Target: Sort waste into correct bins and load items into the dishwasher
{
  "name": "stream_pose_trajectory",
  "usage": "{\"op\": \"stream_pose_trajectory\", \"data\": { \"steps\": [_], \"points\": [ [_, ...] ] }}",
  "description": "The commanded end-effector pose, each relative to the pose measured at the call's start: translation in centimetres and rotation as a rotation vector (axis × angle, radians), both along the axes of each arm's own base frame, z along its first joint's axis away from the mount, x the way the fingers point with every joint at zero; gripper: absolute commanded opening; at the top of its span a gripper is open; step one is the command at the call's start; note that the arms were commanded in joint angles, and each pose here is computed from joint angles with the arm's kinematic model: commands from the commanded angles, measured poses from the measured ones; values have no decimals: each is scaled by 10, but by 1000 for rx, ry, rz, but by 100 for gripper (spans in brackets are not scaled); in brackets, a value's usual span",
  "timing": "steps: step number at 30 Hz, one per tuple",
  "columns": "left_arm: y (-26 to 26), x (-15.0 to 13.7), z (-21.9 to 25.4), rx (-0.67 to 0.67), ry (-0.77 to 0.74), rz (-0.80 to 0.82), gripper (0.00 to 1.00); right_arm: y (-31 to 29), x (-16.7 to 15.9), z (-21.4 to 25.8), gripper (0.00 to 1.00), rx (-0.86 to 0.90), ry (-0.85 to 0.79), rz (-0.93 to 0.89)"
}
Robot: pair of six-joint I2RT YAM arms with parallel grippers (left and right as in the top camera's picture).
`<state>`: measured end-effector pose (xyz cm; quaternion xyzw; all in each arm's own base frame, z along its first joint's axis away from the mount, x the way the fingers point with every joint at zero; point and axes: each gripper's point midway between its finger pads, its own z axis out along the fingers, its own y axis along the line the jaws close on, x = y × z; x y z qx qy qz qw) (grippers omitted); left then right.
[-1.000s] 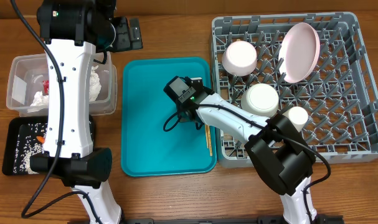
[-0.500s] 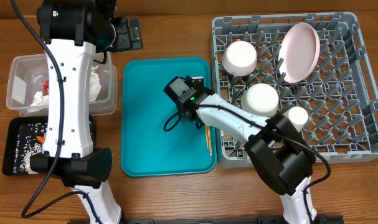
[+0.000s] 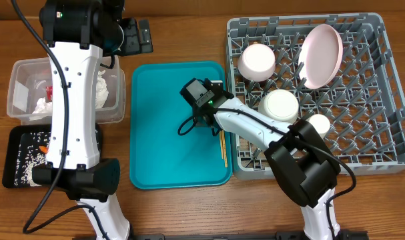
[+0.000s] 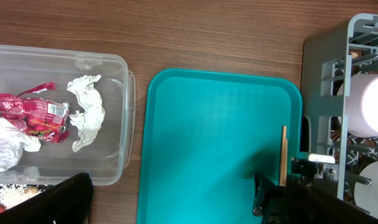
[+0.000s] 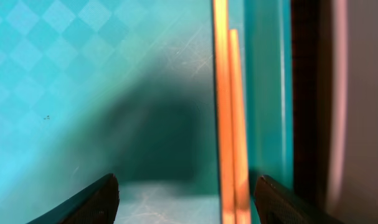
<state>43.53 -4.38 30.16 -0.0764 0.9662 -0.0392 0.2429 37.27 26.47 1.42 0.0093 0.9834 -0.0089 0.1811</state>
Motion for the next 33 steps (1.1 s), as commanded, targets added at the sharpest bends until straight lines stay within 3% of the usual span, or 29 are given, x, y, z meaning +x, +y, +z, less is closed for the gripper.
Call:
{"op": "stream_pose_trajectory", "data": {
  "steps": [1,8,21,31,33],
  "points": [
    [-4,-4,16,-19,-42,-4,100,7,-6,-5,73,58,47,4],
    [-4,-4,16,-19,-42,-4,100,13,-16,-17,73,86,112,20],
    [-4,-4,16,-19,-42,-4,100,15,-10,-4,72,80,90,22],
    [-4,-4,16,-19,-42,-4,100,26,17,47,78,74,-34,66],
    [-4,-4,16,-19,-42,-4,100,37,13,53,85,112,-19,88]
  ]
}}
